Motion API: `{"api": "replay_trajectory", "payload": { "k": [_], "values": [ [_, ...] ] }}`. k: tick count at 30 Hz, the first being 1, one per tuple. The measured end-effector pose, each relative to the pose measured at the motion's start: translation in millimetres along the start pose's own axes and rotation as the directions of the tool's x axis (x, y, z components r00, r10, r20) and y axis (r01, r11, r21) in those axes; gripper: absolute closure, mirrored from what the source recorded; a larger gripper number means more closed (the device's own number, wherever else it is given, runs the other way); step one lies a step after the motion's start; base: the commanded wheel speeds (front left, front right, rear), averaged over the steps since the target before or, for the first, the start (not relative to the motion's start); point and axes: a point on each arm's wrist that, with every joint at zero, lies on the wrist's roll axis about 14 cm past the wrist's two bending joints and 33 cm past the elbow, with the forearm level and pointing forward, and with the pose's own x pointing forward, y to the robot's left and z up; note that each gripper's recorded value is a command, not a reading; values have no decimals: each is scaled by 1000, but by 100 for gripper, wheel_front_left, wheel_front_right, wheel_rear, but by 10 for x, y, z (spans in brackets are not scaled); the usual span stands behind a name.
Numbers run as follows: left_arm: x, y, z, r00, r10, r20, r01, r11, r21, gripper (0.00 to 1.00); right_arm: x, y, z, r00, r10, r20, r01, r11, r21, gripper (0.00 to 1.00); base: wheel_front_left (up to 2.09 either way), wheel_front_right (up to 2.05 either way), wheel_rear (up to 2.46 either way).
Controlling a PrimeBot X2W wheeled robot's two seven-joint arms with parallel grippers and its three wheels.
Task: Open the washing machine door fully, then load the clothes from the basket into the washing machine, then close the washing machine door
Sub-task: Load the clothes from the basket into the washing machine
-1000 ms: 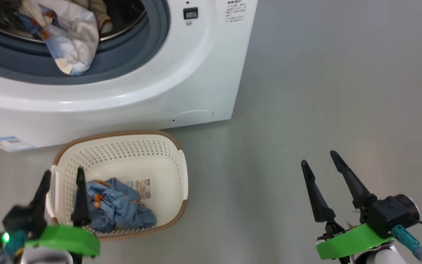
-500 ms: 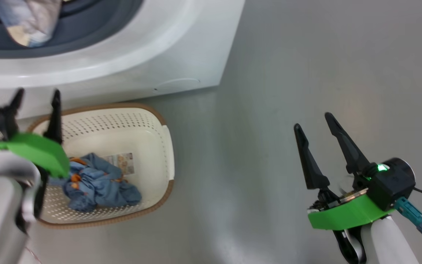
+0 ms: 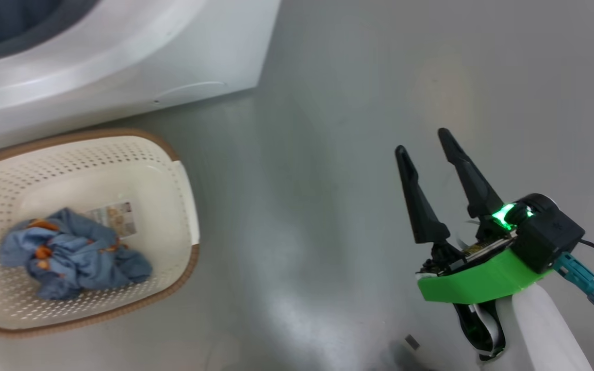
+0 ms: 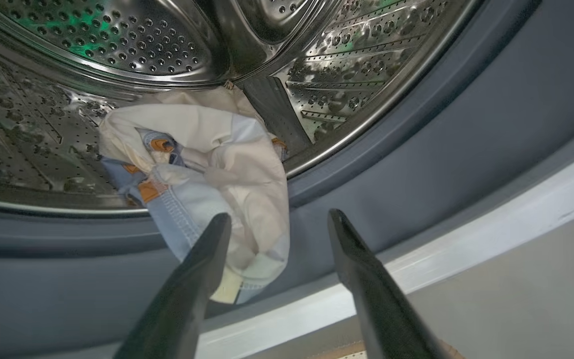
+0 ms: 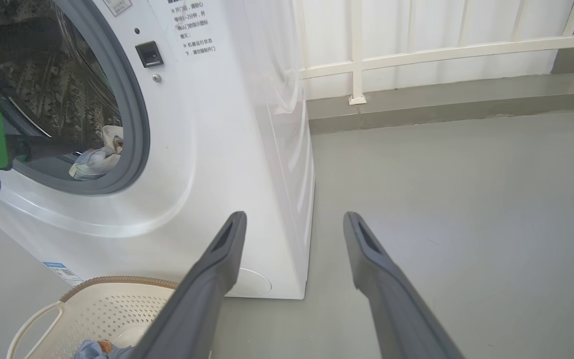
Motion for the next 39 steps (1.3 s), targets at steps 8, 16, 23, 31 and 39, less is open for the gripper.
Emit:
{"api": "replay_trajectory", "payload": {
  "k": [8,16,23,31,39],
  "values": [
    [345,89,-28,989,-10,-149,16,999,37,0,-48,-128,-54,999,-39,-22,40,999,27,0,0,0,0],
    [563,174,-248,953,13,-301,1,999,47,0,-117,-272,-46,996,-79,-35,79,997,2,0,0,0,0],
    [656,136,-267,948,11,-319,1,999,37,100,-157,-350,-62,993,-106,-43,107,994,14,0,0,0,0],
    [721,207,-76,974,39,-222,-33,999,31,100,-139,-348,-127,993,-105,-56,106,994,20,0,0,0,0],
    [860,468,425,991,131,27,-130,991,-17,100,-77,-342,-196,993,-95,-68,96,995,15,0,0,0,0]
  ]
}}
